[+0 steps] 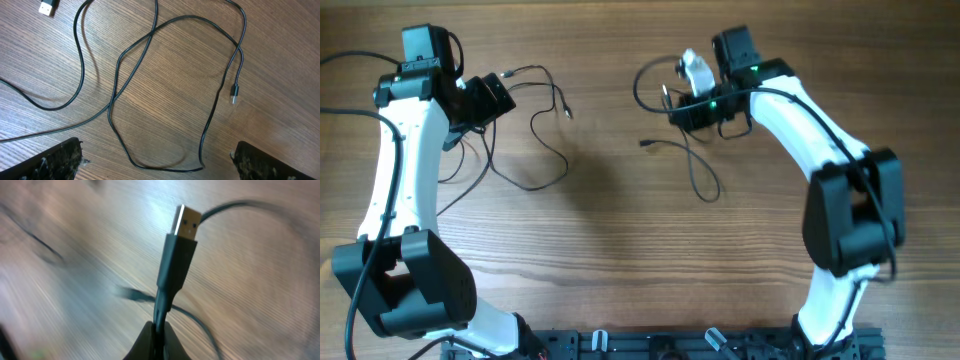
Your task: Untangle cables
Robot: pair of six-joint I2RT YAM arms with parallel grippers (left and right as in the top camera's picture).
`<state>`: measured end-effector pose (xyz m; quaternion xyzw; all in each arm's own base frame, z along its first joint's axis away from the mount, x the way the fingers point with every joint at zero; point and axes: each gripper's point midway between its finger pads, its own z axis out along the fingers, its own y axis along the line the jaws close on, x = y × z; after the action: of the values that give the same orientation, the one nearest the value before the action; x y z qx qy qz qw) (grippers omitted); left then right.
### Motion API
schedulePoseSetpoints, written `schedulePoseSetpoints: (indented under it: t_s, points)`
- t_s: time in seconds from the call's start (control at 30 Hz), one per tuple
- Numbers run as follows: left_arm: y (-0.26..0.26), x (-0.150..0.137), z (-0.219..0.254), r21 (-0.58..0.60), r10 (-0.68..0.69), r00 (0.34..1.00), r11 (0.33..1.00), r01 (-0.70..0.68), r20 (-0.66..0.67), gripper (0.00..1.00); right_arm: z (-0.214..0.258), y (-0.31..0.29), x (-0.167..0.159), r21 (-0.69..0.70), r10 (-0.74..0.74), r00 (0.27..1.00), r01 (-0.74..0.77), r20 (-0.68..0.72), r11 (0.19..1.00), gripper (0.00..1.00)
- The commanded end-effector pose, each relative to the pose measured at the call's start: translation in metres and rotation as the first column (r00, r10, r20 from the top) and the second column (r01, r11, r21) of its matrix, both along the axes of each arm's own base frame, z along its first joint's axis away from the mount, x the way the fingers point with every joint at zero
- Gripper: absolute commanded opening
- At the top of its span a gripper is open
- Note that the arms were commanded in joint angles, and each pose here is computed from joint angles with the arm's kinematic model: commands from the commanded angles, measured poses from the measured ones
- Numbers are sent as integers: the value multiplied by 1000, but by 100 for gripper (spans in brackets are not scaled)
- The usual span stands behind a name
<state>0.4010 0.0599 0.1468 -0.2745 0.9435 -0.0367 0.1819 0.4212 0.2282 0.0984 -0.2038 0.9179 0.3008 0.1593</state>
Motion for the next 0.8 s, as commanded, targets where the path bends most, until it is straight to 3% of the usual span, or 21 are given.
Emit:
schedulePoseSetpoints:
  t_s: [0.0, 0.1, 0.2, 0.33, 0.43, 0.67, 0.73, 0.77]
  points:
    - [-2, 0, -4, -13, 4, 1000, 1000, -4, -10, 100, 61, 50, -3, 187, -60, 998, 60, -1, 981, 4]
    - [-2, 0, -4, -12, 4, 1000, 1000, -5, -10, 100, 69, 83, 1, 254, -133, 991, 134, -22, 958, 4]
    - [-2, 0, -4, -13, 4, 1000, 1000, -4, -10, 100, 64, 92, 12, 211, -288, 957, 285, -17, 935, 4]
    - [-2, 0, -4, -13, 4, 1000, 1000, -4, -10, 100, 58, 112, 20, 175, -352, 930, 331, 105, 927, 4]
    - [-2, 0, -4, -13, 4, 1000, 1000, -4, -10, 100, 44, 132, 22, 173, -335, 930, 309, 152, 935, 4]
    - [-2, 0, -4, -12, 4, 1000, 1000, -5, -10, 100, -9, 151, 19, 132, -305, 945, 289, 120, 948, 5]
    - [-2, 0, -4, -13, 4, 1000, 1000, -4, -10, 100, -25, 152, 18, 110, -301, 948, 290, 105, 951, 8]
    - [-2, 0, -4, -13, 4, 1000, 1000, -4, -10, 100, -27, 152, 17, 110, -298, 949, 287, 101, 952, 15]
